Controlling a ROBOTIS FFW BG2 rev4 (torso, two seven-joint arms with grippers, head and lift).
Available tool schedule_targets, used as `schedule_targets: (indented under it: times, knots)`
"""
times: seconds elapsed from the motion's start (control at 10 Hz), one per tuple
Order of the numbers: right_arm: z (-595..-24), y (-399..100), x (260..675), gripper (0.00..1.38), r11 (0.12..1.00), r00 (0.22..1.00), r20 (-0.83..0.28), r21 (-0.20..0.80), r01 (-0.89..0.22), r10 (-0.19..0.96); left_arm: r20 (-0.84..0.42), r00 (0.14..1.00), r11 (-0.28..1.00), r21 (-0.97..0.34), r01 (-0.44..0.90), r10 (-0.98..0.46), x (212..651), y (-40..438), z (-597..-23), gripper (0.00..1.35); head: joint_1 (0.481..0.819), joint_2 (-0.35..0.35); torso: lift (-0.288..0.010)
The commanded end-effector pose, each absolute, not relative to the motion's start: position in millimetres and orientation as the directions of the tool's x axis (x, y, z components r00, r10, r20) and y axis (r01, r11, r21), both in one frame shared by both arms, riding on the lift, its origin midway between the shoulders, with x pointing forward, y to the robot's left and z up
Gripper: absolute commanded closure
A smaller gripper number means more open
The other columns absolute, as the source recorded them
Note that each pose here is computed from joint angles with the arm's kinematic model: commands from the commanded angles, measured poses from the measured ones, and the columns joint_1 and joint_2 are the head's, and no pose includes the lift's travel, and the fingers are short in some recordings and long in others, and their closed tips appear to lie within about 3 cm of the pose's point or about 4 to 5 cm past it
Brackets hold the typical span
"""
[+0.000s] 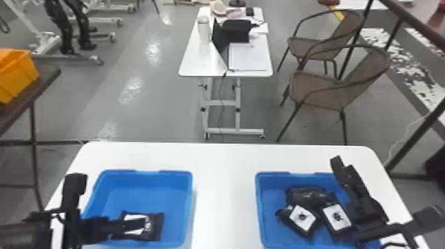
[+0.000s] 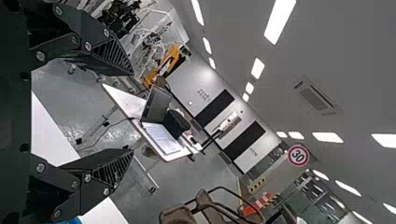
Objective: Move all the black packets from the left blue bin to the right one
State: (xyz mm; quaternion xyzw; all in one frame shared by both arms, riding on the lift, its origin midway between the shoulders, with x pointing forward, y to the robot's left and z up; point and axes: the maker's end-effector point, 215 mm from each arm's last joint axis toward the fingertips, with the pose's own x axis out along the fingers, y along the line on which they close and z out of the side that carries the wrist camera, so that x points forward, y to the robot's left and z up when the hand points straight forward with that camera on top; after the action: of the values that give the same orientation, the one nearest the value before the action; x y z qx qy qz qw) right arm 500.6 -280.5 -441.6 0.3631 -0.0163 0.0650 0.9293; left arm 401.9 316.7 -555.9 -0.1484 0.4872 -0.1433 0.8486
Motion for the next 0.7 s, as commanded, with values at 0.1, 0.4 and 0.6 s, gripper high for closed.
schedule_targets:
  times: [0.1,0.4,0.6]
  knots:
    - [-444,-276,500,0.47,0.715,0.992,0.076,0.687,-0.127,0.104,-0.827,0.446,0.934,-0.351,0.065,-0.342,393,335,-569,0.22,0.695,0.055,0.000]
    - [-444,-277,500,0.47,0.711,0.992,0.079,0.691,-0.128,0.102,-0.830,0.410,0.923,-0.369,0.105,-0.378,400,327,-590,0.23,0.695,0.065,0.000]
    - [-444,-277,499,0.47,0.708,0.992,0.080,0.695,-0.128,0.101,-0.854,0.374,0.931,-0.348,0.108,-0.363,401,330,-601,0.26,0.695,0.057,0.000]
